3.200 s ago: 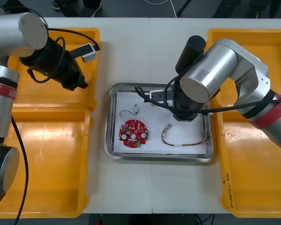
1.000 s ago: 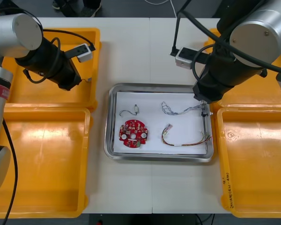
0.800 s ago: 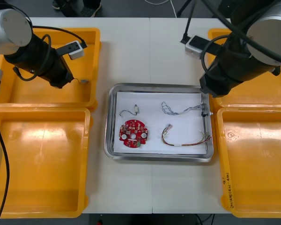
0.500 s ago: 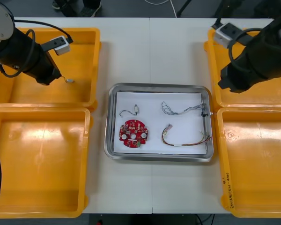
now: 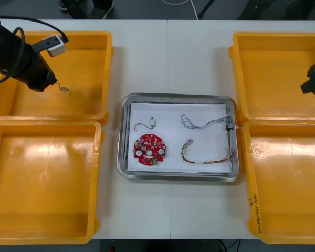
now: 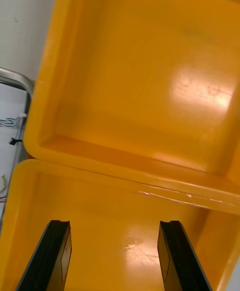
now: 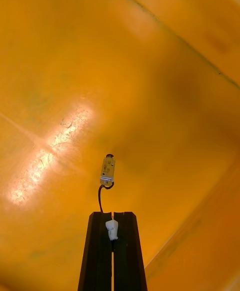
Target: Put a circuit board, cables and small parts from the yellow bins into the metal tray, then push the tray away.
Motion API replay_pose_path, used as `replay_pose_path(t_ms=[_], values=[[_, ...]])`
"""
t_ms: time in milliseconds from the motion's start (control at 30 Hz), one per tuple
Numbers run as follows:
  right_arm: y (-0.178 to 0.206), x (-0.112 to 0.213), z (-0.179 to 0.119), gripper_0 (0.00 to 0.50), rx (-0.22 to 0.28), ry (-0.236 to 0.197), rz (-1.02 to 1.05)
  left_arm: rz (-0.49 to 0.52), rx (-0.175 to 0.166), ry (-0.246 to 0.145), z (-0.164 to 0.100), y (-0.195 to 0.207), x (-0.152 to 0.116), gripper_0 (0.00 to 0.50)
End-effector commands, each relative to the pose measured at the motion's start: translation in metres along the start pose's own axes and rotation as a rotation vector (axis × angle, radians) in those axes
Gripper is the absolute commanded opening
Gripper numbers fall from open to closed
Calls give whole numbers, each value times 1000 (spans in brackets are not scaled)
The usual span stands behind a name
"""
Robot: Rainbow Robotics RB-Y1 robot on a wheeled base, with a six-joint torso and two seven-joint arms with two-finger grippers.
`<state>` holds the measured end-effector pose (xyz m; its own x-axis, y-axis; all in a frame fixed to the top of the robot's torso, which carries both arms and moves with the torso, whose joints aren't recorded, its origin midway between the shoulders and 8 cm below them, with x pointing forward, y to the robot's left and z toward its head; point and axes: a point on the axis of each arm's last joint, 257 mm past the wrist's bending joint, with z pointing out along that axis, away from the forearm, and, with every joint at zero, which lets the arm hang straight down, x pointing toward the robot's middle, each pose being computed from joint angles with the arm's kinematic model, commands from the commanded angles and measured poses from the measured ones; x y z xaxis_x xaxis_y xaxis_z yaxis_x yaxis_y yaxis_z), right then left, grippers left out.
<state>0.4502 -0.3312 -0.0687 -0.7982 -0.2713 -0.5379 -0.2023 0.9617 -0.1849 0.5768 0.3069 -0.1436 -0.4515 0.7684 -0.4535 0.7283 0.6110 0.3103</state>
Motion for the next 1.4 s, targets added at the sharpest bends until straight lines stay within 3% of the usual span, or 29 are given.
replay_pose_path(t_ms=[33,67,167,200,233,267,300,633,867,1233,1400], values=[[-51,28,-13,500,72,19,101,-171,-46,8,-19,22,16,7],[-53,32,-12,500,70,25,107,-172,-45,6,-19,22,16,17],[-62,56,-7,500,61,75,138,-172,-43,4,-19,21,15,154],[-66,63,-6,500,59,89,149,-173,-42,5,-18,21,16,266],[-66,66,-5,500,58,96,152,-173,-41,4,-18,21,15,331],[-70,72,-4,500,57,107,164,-173,-40,3,-18,20,15,482],[-71,75,-2,500,55,113,173,-172,-39,1,-19,20,14,500],[-82,101,9,500,41,170,251,-195,-36,0,-17,19,13,500],[-75,99,21,500,15,146,282,-301,-54,18,-16,15,7,500],[-55,91,32,500,-48,106,318,-573,-103,53,-11,9,-4,500],[-51,90,35,500,-39,94,321,-688,-127,62,-10,7,-10,500]])
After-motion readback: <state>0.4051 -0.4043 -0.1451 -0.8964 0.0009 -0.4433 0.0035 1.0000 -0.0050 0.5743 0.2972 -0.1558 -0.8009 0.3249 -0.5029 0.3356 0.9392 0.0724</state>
